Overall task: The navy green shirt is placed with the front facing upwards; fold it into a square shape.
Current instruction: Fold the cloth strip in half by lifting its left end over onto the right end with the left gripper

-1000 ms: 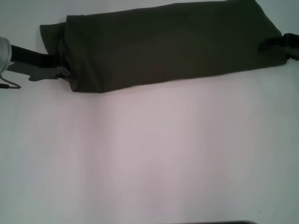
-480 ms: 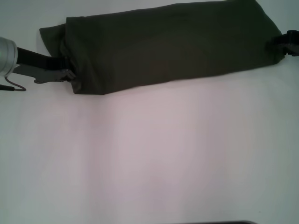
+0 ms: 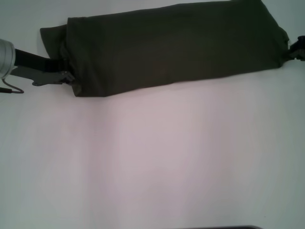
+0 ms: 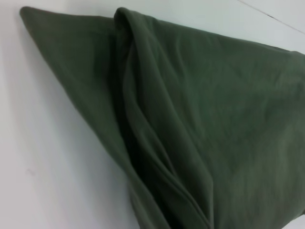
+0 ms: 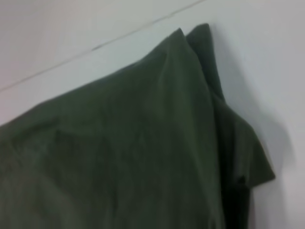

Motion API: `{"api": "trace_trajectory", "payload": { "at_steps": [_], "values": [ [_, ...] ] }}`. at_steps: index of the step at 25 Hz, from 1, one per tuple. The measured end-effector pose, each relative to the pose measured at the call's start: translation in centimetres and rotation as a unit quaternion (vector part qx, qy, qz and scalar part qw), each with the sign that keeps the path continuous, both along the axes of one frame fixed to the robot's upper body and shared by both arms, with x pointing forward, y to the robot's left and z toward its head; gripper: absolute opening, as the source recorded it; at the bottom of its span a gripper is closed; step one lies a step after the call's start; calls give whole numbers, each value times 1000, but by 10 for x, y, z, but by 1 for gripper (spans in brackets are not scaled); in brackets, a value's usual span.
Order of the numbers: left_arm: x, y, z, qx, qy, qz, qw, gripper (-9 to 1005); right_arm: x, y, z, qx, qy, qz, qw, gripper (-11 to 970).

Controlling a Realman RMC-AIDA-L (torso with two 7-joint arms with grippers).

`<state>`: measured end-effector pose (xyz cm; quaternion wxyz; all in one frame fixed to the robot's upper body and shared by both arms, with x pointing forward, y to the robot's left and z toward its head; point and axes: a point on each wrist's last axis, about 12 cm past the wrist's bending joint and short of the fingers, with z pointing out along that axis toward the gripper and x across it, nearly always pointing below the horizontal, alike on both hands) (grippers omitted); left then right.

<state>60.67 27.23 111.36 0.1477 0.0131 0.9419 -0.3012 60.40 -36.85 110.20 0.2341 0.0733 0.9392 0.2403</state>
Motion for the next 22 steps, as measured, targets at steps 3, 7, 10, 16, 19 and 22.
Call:
{"api": "trace_trajectory", "payload": {
  "at_steps": [3,7,10,16,19,22],
  "values": [
    [-1,2,1,0,5,-4,1000,13,-3,-3,1,-6,16,5,1000,79],
    [-3,7,4,0,16,-12,1000,12,-6,-5,5,-10,29,18,999,44],
    [-4,8,5,-1,20,-16,1000,12,-10,-8,10,-16,44,30,998,17],
    [-18,18,9,-2,68,-49,996,12,-21,-7,15,-18,84,62,994,-1],
    [-25,23,7,1,84,-51,995,12,-26,-7,14,-18,106,75,991,-1],
    [-33,27,4,-2,102,-58,993,13,-32,-7,13,-15,123,84,989,-1]
  ]
}}
